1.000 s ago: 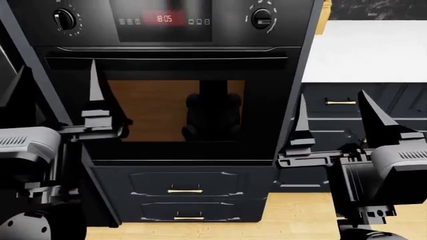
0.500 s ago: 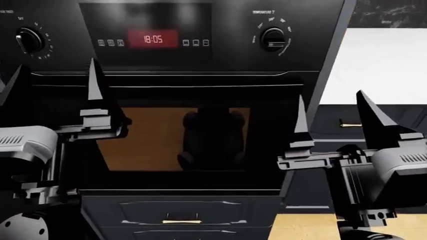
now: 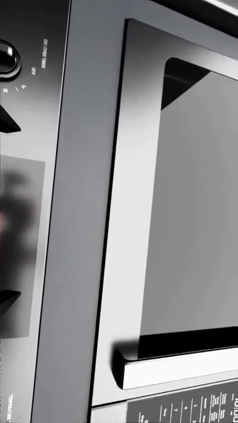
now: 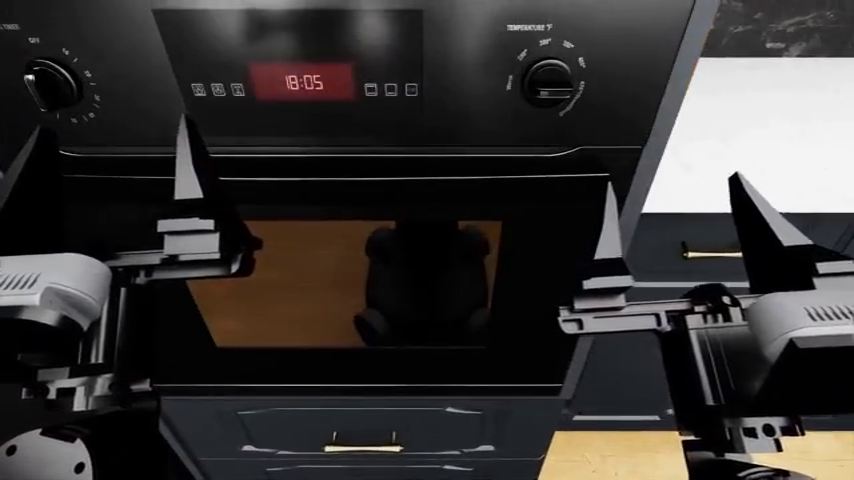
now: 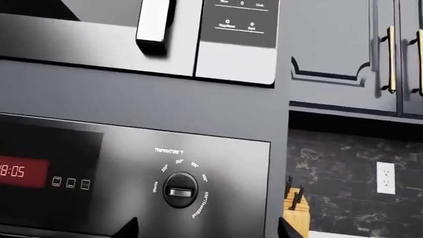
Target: Preheat the oven by turning the temperature knob.
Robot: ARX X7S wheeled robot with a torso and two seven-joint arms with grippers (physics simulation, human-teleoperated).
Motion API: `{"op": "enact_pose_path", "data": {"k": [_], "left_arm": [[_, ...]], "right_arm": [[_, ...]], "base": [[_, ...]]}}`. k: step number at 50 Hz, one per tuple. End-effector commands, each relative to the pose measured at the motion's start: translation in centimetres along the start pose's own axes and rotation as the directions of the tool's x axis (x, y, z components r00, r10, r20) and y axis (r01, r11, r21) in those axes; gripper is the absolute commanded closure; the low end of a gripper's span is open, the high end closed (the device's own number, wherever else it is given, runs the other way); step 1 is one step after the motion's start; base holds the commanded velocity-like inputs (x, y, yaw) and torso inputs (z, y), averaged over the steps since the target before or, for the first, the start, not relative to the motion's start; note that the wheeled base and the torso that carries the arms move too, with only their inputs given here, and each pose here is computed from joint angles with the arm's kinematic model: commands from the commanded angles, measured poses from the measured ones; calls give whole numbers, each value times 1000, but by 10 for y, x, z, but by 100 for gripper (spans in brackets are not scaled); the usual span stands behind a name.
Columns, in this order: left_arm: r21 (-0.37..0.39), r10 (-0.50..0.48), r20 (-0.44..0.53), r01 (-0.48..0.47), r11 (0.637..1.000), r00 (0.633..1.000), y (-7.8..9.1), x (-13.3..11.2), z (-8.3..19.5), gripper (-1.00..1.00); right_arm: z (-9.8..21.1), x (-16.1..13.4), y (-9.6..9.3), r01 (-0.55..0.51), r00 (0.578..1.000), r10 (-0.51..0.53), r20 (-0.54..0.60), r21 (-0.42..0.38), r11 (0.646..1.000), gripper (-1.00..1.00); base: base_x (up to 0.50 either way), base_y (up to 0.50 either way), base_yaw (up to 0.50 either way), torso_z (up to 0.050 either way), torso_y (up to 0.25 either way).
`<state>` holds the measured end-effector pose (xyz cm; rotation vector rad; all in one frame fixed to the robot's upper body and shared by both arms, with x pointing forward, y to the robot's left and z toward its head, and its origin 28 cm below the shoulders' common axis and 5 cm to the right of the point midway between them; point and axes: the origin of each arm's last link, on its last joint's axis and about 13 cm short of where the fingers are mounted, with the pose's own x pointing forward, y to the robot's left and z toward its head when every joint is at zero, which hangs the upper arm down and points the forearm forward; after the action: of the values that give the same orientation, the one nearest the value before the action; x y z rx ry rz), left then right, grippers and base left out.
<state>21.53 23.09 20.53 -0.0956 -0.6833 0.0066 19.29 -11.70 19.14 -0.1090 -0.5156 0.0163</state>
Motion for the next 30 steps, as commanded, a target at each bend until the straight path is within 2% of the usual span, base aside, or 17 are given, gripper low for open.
{"op": "enact_pose_path", "data": {"k": [1,10,11,16,19,20,22,23,30], "left_arm": [[-1,0,-5,0,1000,1000,0,1,0,-100],[1,6,-15,-6,1000,1000,1,1,1,-100],[2,8,-16,-8,1000,1000,1,1,0,-100],[2,10,-18,-10,1000,1000,1,1,0,-100],[2,10,-16,-10,1000,1000,1,1,1,-100],[3,11,-16,-11,1000,1000,1,1,1,-100],[2,10,-17,-10,1000,1000,1,0,1,-100],[3,10,-18,-9,1000,1000,1,0,0,-100],[4,9,-22,-9,1000,1000,0,0,-1,-100]], "right_arm": [[13,13,-5,25,1000,-23,20,-83,996,-100],[22,35,-9,25,999,-29,-17,-182,983,-100],[20,37,-9,24,999,-32,-34,-225,974,-100],[16,42,-10,14,997,-38,-67,-327,945,-100],[14,46,-11,3,997,-35,-72,-407,913,-100],[11,49,-12,-4,997,-36,-74,-489,873,-100],[10,50,-12,-12,996,-35,-84,-505,863,-100],[8,53,-14,-10,996,-39,-76,-562,827,-100],[1,58,-15,-44,994,-28,-101,-645,763,-100]], "base": [[0,0,0,0,0],[0,0,0,0,0],[0,0,0,0,0],[0,0,0,0,0],[0,0,0,0,0],[0,0,0,0,0],[0,0,0,0,0],[0,0,0,0,0],[0,0,0,0,0]]}}
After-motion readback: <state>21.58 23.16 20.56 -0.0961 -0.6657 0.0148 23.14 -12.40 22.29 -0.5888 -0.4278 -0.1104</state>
